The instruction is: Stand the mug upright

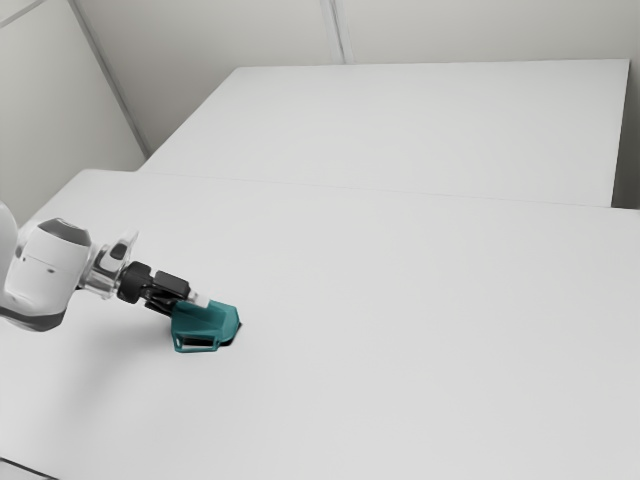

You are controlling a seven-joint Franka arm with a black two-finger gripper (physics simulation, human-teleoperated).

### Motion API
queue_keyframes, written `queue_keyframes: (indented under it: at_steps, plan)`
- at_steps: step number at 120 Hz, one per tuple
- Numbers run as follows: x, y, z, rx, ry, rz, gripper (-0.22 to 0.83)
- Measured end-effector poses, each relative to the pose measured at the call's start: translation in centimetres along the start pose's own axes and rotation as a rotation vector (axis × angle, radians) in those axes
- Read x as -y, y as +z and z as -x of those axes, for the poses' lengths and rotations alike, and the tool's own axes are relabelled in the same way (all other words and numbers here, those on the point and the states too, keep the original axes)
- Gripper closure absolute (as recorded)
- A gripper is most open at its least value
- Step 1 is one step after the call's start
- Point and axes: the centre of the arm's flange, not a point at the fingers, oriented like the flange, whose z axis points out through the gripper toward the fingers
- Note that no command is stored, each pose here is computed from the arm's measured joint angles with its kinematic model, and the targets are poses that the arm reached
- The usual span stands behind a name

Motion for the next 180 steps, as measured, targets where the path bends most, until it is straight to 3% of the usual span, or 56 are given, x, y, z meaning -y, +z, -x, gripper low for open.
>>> queue_keyframes:
  at_steps: [66, 100, 129, 150, 180]
  plan:
    - [-0.2, 0.3, 0.0, -0.014, 0.027, 0.025, 0.64]
    - [-1.8, 0.3, -1.2, -0.048, 0.08, 0.047, 0.74]
    - [-7.9, 0.3, -6.0, -0.064, 0.251, 0.051, 0.77]
    - [-13.6, 1.4, -10.1, 0.095, 0.446, -0.088, 0.78]
    - [-17.6, 3.5, -11.6, 0.383, 0.658, -0.409, 0.79]
